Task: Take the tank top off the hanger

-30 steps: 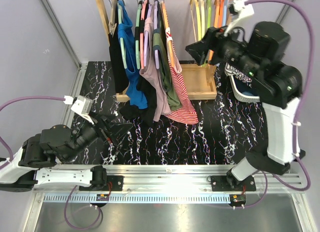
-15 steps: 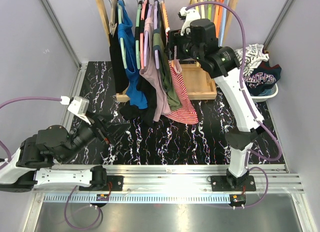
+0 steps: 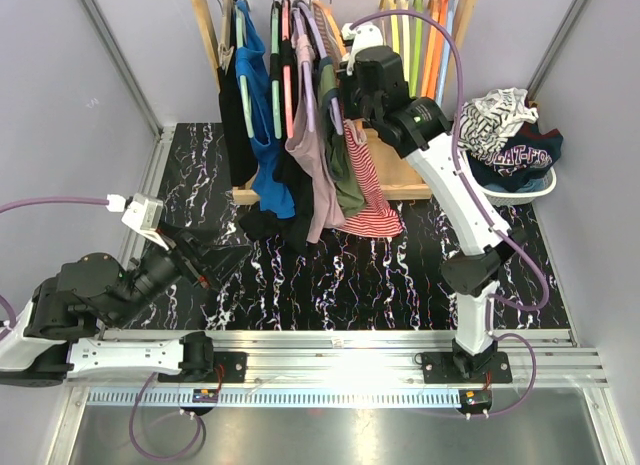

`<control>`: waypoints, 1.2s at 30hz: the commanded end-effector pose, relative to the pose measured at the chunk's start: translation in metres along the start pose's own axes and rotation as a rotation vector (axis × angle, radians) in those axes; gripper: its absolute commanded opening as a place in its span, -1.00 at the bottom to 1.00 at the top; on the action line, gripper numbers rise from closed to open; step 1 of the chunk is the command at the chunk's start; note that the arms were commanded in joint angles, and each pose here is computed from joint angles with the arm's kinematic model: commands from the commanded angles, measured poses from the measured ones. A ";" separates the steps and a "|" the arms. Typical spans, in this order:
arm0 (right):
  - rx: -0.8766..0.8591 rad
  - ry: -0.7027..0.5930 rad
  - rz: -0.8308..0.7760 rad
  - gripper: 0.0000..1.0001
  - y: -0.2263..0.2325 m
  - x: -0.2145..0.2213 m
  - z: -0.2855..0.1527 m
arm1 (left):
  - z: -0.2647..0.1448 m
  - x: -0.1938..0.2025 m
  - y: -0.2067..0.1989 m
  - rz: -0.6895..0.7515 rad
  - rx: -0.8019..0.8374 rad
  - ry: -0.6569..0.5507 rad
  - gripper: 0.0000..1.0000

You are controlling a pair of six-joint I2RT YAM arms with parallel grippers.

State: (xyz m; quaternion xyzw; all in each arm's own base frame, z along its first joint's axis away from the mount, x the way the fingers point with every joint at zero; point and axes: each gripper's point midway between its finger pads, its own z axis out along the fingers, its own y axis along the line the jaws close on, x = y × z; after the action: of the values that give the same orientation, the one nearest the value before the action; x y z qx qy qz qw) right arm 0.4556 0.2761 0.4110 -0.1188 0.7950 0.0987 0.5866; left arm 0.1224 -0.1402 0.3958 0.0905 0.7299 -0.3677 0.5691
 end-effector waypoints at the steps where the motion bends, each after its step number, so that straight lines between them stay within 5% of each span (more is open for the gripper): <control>1: 0.015 -0.286 0.061 -1.00 -0.015 -0.088 -0.056 | -0.001 -0.009 0.001 -0.039 -0.003 -0.045 0.98; 8: 0.038 -0.421 0.106 -1.00 -0.036 -0.132 -0.118 | -0.002 -0.012 0.003 -0.044 -0.004 -0.058 0.98; 15: 0.088 -0.396 0.102 -1.00 -0.053 -0.127 -0.143 | 0.000 -0.014 0.000 -0.032 -0.005 -0.057 0.98; 20: 0.079 -0.260 0.097 -1.00 -0.063 -0.079 -0.172 | 0.003 -0.017 -0.005 -0.023 -0.003 -0.055 0.98; 29: -0.143 -0.244 0.149 -1.00 -0.065 -0.022 -0.284 | 0.020 -0.035 -0.035 0.046 0.020 -0.061 0.98; 32: -0.290 -0.170 0.146 -1.00 -0.052 0.006 -0.324 | 0.034 -0.039 -0.054 0.100 0.028 -0.042 0.98; 36: -0.450 0.081 0.193 -1.00 -0.035 0.070 -0.373 | 0.052 -0.050 -0.082 0.154 0.059 -0.048 0.98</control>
State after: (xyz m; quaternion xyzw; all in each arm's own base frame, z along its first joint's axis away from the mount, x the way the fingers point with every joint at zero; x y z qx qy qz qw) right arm 0.1522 0.1114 0.4851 -0.1322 0.7431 0.2555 0.6041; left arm 0.1335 -0.1951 0.4483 0.1334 0.7170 -0.3384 0.5947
